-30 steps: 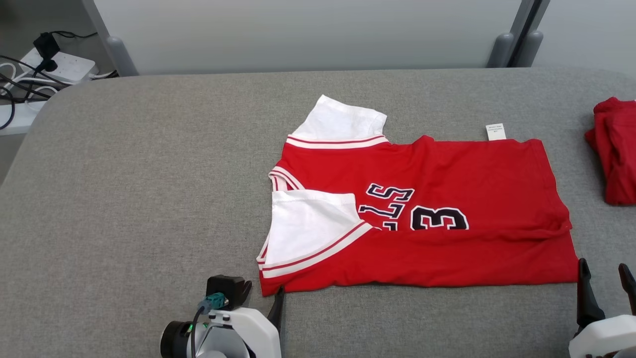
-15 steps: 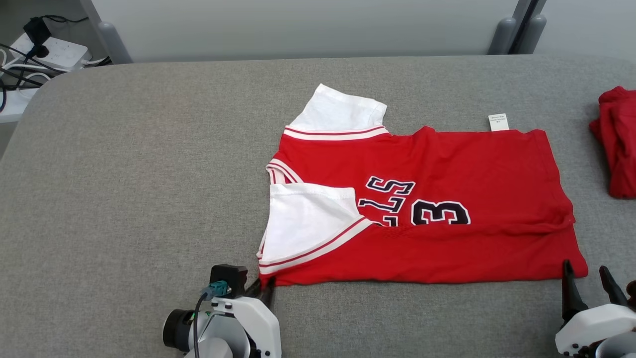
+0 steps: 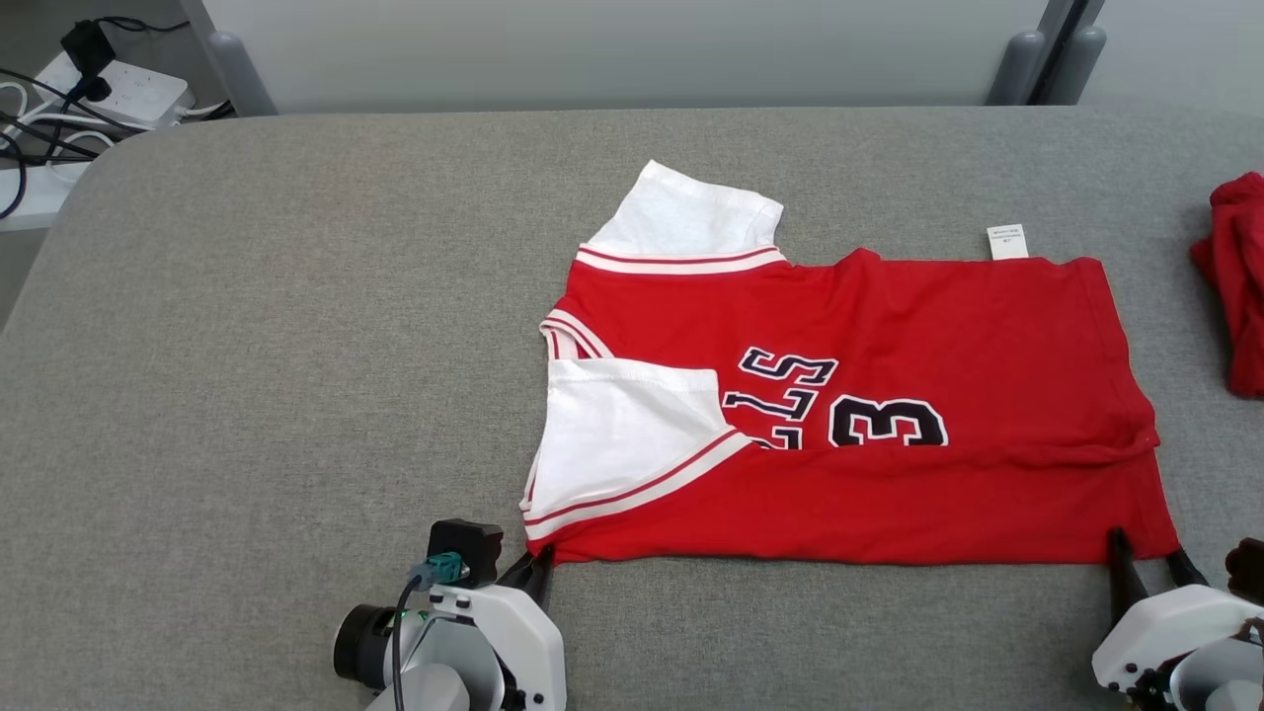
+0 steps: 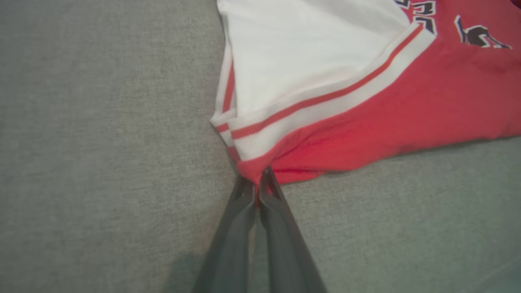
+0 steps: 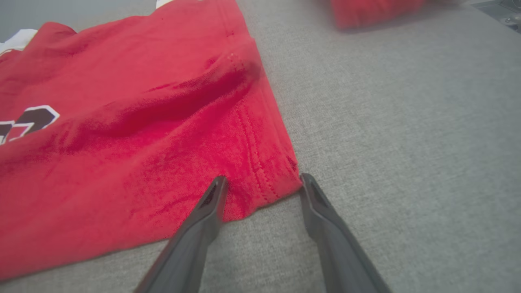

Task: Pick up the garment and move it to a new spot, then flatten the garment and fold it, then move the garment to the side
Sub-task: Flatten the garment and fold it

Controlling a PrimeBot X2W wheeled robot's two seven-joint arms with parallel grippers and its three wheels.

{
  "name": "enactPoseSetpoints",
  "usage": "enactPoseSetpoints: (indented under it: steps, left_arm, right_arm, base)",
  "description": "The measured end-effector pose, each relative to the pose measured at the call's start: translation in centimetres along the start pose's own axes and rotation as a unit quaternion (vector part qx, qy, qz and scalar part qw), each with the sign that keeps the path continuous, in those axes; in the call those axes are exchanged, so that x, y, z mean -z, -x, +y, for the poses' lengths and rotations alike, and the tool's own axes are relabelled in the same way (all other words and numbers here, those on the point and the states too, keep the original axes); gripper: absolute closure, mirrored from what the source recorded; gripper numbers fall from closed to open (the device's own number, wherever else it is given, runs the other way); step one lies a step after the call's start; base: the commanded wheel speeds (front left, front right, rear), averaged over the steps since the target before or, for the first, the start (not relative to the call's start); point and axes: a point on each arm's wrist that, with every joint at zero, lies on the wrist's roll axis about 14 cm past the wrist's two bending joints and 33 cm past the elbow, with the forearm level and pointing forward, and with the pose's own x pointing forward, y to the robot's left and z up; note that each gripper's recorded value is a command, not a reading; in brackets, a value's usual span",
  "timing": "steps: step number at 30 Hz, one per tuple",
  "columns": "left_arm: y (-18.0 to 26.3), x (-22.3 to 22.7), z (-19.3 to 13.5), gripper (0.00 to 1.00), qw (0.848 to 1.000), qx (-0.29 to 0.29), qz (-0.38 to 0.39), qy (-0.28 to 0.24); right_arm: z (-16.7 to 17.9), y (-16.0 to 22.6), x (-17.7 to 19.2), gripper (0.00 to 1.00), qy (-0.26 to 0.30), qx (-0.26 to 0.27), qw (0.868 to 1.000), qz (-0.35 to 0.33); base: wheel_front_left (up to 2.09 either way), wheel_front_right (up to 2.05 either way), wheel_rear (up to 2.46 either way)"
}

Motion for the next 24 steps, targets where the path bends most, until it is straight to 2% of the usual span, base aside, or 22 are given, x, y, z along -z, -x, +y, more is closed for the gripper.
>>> enactPoseSetpoints:
  steps: [1, 2, 3, 13, 24]
  left_arm:
    - [0.0, 0.0, 0.0, 1.0, 1.0, 0.0, 0.0, 0.0]
    - [-0.1, 0.0, 0.0, 1.0, 1.0, 0.002, -0.001, -0.002]
    - [-0.1, -0.1, 0.0, 1.0, 1.0, 0.002, 0.0, -0.004]
    - [0.3, -0.4, -0.1, 1.0, 1.0, 0.002, -0.001, -0.016]
    - [1.9, 1.5, -0.6, 1.0, 0.999, 0.002, 0.033, -0.017]
  right_arm:
    - [0.0, -0.1, -0.1, 0.56, 0.0, 0.0, 1.0, 0.001]
    - [0.2, -0.4, -0.3, 0.81, 0.003, -0.004, 1.0, 0.002]
    - [0.4, -0.5, -0.4, 1.0, 0.005, -0.006, 1.0, 0.002]
    - [-0.7, 0.3, -0.1, 1.0, 0.004, 0.003, 1.0, 0.005]
    - [-2.1, 1.9, 1.0, 1.0, 0.001, 0.018, 1.0, 0.007]
  base:
    - [0.0, 0.0, 0.0]
    - [0.0, 0.0, 0.0]
    - [0.0, 0.0, 0.0]
    - [0.0, 0.0, 0.0]
    - [0.0, 0.0, 0.0]
